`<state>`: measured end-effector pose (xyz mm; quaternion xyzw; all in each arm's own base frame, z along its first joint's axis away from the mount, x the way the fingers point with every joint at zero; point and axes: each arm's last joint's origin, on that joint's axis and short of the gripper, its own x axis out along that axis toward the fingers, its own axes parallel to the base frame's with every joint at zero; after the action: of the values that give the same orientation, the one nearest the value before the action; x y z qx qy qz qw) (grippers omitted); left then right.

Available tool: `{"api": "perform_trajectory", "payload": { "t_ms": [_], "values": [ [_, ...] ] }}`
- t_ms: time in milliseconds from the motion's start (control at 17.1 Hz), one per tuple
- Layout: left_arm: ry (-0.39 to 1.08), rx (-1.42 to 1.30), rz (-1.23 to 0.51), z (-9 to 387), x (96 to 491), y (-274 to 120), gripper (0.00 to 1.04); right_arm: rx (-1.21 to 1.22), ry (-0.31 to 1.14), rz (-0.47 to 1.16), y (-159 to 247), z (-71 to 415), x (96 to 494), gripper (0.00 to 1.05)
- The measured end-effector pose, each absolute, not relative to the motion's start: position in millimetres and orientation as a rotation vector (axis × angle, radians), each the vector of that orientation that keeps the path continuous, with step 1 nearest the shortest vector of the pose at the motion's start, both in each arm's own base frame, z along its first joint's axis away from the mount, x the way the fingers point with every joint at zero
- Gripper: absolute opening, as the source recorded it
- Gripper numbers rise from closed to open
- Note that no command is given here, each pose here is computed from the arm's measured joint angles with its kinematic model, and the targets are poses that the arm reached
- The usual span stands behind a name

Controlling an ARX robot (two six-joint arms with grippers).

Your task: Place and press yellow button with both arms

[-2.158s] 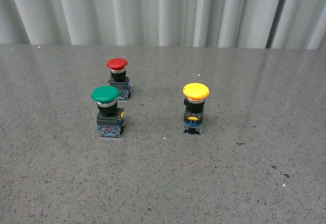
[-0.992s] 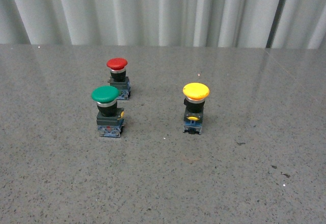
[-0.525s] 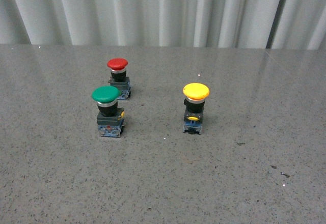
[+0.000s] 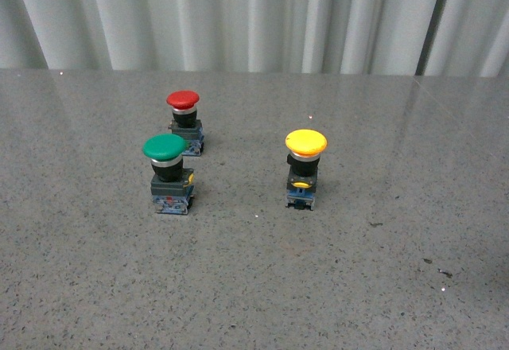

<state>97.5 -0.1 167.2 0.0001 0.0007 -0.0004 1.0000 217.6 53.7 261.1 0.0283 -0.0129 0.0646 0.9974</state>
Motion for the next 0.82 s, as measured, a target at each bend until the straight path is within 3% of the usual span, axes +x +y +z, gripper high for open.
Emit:
{"api": "perform_trajectory", "payload": {
  "t_ms": [292, 350, 467, 817],
  "values": [
    [0.001, 0.0, -0.001, 167.2, 97.5, -0.1, 0.98, 0.044, 0.033, 0.15, 67.1, 256.5, 246.5, 0.98],
    [0.001, 0.0, -0.001, 167.2, 97.5, -0.1, 0.98, -0.014, 0.145, 0.215, 107.5, 241.0, 307.7, 0.98],
    [0.001, 0.0, -0.001, 167.2, 97.5, -0.1, 0.98, -0.05, 0.225, 0.253, 126.3, 223.1, 320.6, 0.97],
    [0.001, 0.0, -0.001, 167.2, 97.5, -0.1, 0.98, -0.086, 0.301, 0.342, 157.7, 204.5, 313.4, 0.33]
  ]
}}
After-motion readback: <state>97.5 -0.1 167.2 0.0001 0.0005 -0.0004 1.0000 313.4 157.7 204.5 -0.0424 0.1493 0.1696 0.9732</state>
